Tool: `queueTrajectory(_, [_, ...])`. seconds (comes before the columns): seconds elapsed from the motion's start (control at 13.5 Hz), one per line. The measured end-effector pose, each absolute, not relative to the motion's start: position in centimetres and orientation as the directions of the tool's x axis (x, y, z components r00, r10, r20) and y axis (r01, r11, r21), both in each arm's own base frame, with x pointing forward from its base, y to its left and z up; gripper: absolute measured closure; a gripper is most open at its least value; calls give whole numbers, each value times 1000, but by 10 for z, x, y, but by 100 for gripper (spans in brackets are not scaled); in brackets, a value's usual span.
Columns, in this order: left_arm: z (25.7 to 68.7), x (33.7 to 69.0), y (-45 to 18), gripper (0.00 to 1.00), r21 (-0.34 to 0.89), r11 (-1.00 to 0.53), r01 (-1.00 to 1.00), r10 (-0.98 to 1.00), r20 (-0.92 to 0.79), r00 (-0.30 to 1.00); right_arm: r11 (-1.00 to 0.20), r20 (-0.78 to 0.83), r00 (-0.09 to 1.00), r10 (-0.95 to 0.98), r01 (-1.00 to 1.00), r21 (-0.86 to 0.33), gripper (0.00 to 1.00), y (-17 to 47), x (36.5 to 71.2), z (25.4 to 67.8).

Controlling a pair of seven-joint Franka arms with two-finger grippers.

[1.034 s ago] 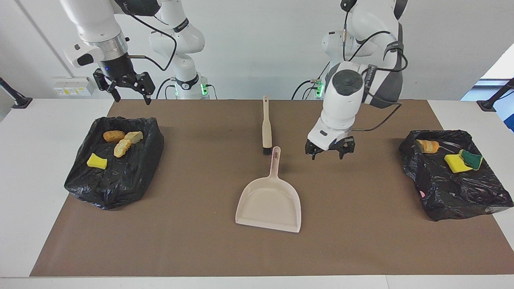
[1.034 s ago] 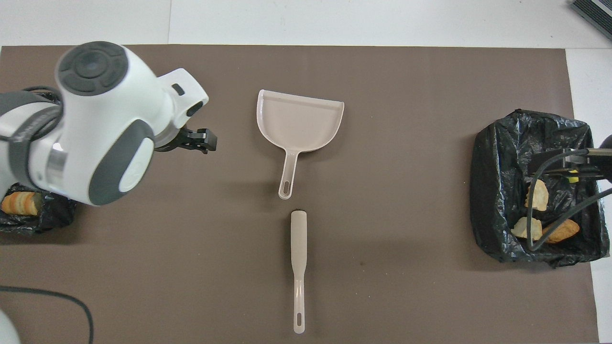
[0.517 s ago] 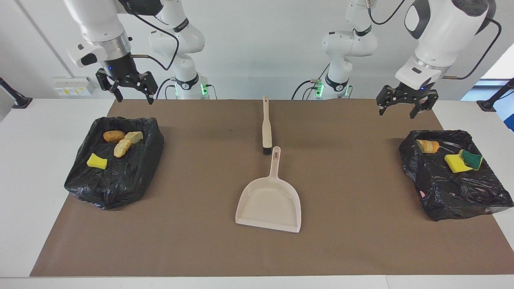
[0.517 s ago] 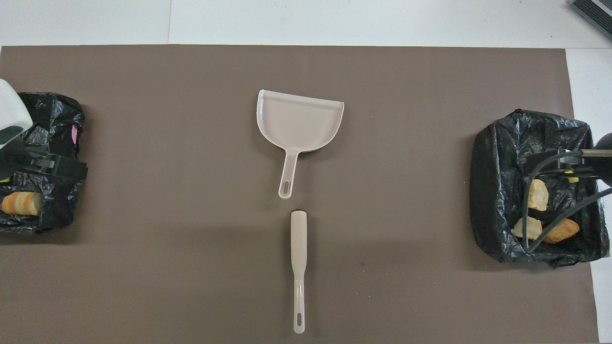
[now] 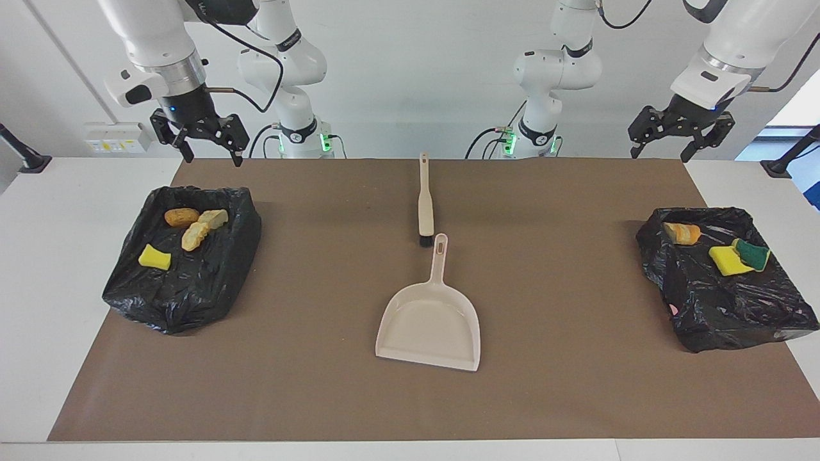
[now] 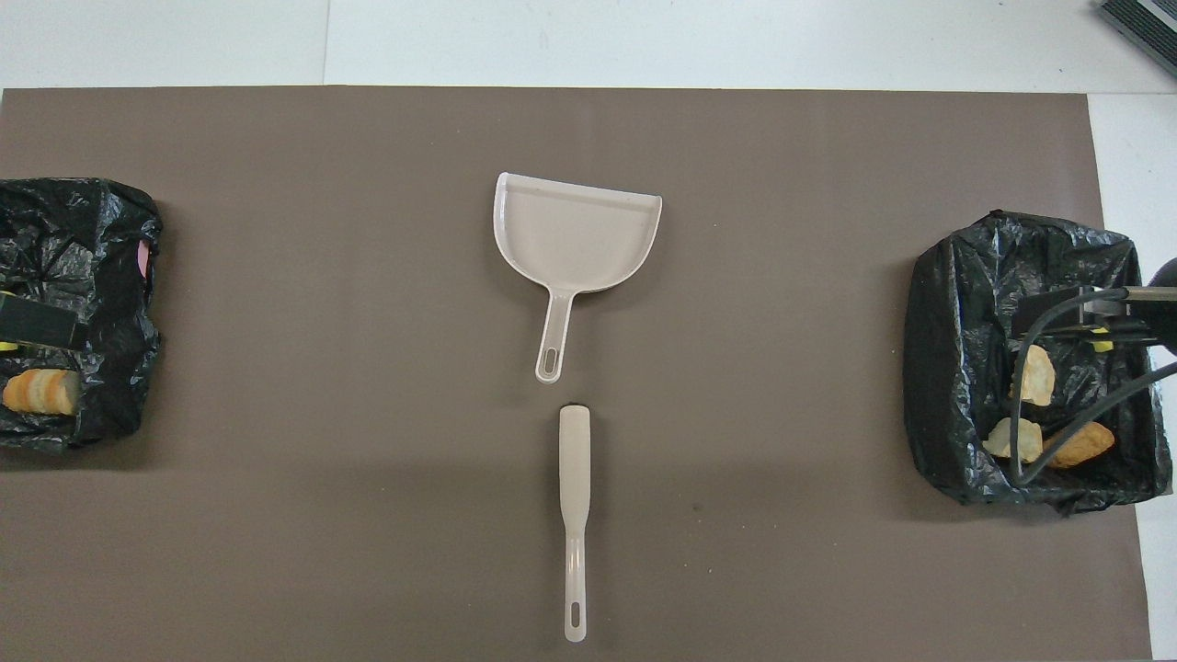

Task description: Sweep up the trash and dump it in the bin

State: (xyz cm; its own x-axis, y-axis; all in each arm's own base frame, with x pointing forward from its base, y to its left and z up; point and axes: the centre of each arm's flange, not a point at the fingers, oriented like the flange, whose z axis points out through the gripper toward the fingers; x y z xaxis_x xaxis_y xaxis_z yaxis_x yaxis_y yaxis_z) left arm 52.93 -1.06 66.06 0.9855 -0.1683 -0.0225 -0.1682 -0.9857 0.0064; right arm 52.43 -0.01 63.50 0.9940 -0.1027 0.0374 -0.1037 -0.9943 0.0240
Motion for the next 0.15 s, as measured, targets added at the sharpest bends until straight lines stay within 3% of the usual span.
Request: queueTrajectory(0.15, [661, 532, -11, 0, 9, -986, -168, -168, -30, 985, -994, 38, 994, -102, -103, 24, 0, 0, 524, 635])
